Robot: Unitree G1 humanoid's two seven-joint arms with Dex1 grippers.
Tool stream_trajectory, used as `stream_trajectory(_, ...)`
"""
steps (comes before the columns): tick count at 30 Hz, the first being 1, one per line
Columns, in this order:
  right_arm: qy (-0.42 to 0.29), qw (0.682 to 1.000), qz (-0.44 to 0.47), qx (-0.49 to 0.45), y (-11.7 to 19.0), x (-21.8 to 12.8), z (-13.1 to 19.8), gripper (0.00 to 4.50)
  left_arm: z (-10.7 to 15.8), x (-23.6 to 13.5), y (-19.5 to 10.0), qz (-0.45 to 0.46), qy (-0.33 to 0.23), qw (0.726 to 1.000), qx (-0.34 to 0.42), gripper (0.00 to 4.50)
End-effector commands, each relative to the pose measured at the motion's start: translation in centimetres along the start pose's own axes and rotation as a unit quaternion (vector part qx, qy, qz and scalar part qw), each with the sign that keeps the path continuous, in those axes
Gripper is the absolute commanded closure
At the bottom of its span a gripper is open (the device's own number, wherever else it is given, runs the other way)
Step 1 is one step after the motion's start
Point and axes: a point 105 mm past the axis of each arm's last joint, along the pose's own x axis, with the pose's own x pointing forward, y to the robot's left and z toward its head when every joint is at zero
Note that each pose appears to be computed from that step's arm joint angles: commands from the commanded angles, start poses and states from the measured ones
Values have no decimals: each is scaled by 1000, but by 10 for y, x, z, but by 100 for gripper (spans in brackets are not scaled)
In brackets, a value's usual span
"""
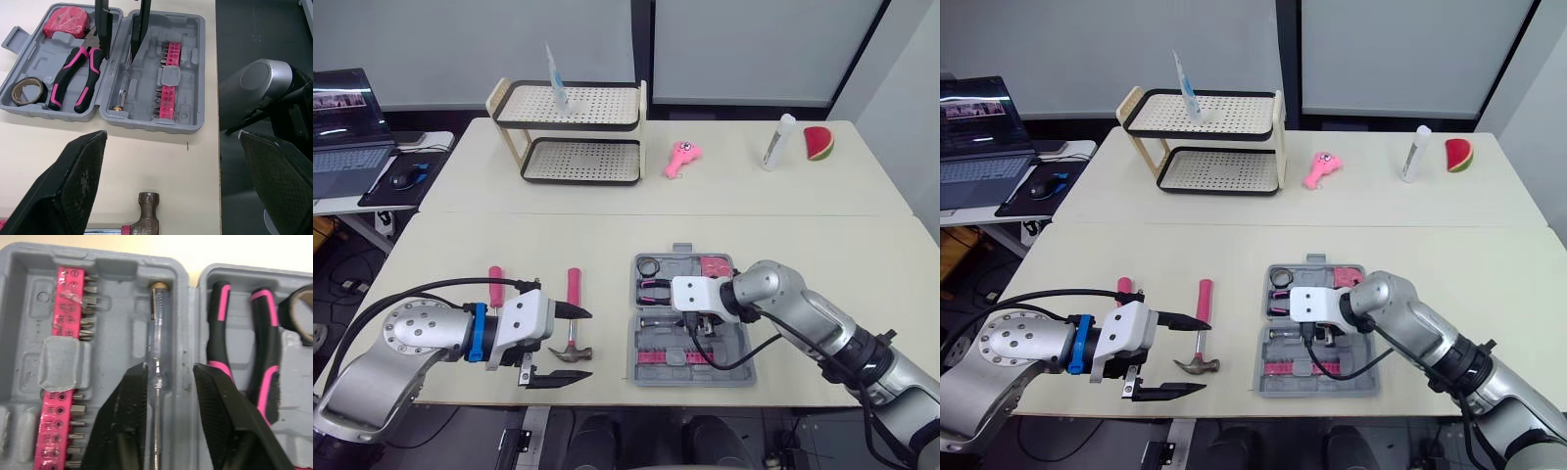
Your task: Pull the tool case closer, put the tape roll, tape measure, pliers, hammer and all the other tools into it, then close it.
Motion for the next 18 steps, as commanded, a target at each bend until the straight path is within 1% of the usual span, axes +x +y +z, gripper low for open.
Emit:
stream_trajectory(1, -42, 999, -20, -24, -6, -14, 19, 203, 9, 0, -1, 3, -7, 1000, 20, 0)
stream_trajectory(3, -58, 998, -13, -29, -2, -17, 23, 168, 9, 0, -1, 4, -7, 1000, 19, 0)
stream_trajectory(4, -61, 998, -11, -30, -1, -19, 24, 168, 9, 0, -1, 4, -8, 1000, 19, 0)
stream_trajectory(6, -63, 997, -14, -29, 1, -20, 21, 215, 9, -1, 0, 5, -9, 1000, 18, 0)
stream_trajectory(18, -47, 999, -12, -8, 8, -3, 6, 404, 10, 0, 1, 8, -13, 1000, 16, 0)
